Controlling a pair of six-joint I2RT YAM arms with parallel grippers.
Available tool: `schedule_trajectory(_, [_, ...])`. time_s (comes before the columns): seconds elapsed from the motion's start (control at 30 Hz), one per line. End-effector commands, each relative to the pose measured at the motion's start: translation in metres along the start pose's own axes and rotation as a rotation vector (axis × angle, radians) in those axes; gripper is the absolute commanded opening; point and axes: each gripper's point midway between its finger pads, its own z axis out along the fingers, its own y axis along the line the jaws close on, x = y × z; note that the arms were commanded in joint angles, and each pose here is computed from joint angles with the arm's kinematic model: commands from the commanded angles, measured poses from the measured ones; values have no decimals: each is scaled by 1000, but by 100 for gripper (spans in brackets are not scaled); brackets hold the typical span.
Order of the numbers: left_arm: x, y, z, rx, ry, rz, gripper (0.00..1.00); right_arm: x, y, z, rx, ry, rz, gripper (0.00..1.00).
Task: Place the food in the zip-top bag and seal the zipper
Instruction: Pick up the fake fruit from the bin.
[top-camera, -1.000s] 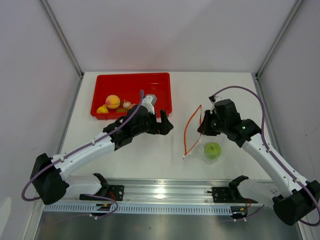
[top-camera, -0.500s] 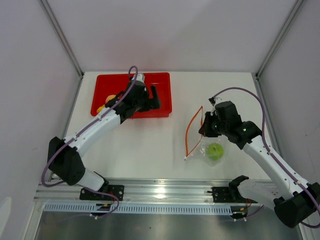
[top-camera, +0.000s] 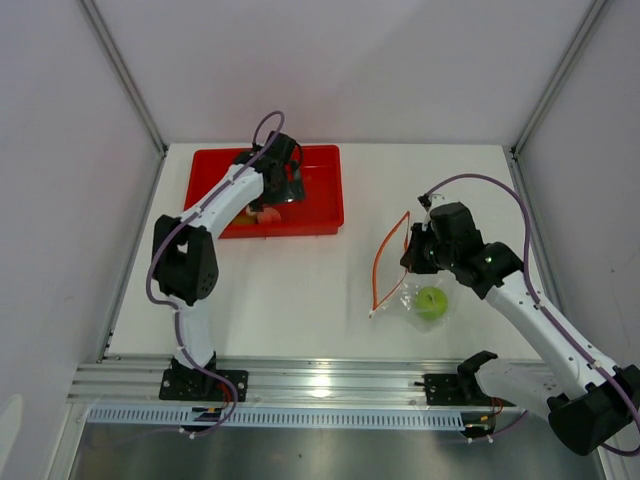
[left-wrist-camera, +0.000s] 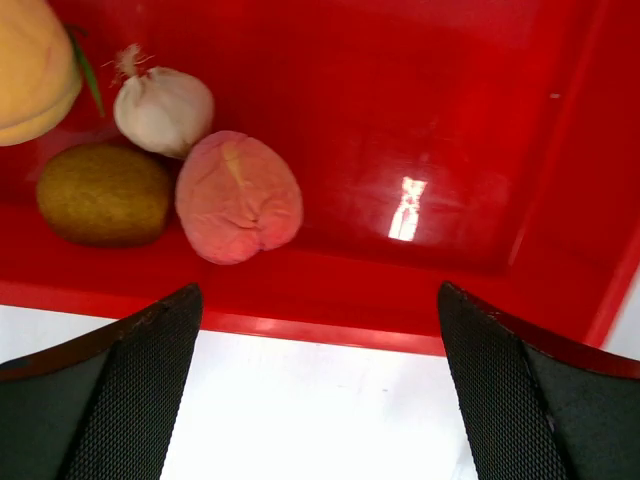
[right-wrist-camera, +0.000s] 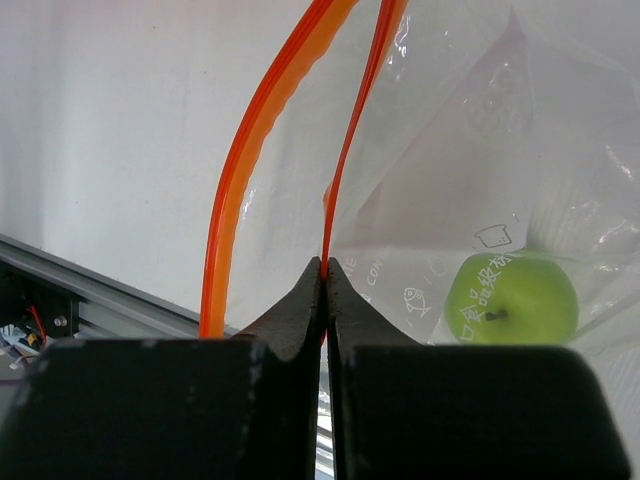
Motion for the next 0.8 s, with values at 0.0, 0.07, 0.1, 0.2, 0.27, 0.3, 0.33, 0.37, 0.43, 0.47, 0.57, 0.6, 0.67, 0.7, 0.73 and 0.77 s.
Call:
schedule_trajectory(0.0, [-15,15,-5,-45,-23,-5,99,-2,-3,2,11,-19,-21,0])
schedule_trajectory(0.07, [-15,25,2,-80,-3,-20,99,-1,-3,3,9,-15,-22,0])
schedule_trajectory(0.1, [-14,28,6,-93,8,-26,99,0,-3,3,9,-11,-19,0])
schedule_trajectory(0.2, [-8,36,15,-126,43,-33,99,1,-2,3,5,-11,-20,0])
schedule_trajectory(0.27, [-4,40,21,-149,58,-39,100,1,-2,3,2,-13,-17,0])
schedule_trajectory(0.3, [-2,42,23,-160,70,-37,100,1,-2,3,2,-13,-18,0])
schedule_trajectory(0.33, [-3,41,24,-161,71,-44,100,1,-1,3,-1,-12,-15,0])
schedule_trajectory(0.37, [-2,41,26,-168,81,-46,100,1,-1,3,-3,-12,-15,0])
schedule_trajectory(0.43, [1,41,32,-186,100,-53,99,0,0,3,-6,-14,-17,0])
schedule_trajectory(0.47, [2,41,35,-190,108,-54,99,0,0,2,-6,-14,-17,0])
schedule_trajectory(0.57, [2,41,43,-195,125,-60,100,0,-1,1,-4,-17,-20,0])
schedule_trajectory(0.6, [3,41,45,-189,133,-65,100,0,-1,1,-1,-17,-22,0])
schedule_trajectory(0.67, [3,42,50,-187,145,-81,99,2,-2,1,3,-14,-24,0])
schedule_trajectory(0.7, [5,43,51,-185,157,-89,100,2,-3,1,6,-15,-22,0])
schedule_trajectory(0.73, [7,44,54,-190,167,-98,99,1,-3,1,5,-16,-23,0])
schedule_trajectory(0.77, [8,48,55,-197,176,-106,99,2,-3,1,6,-15,-22,0])
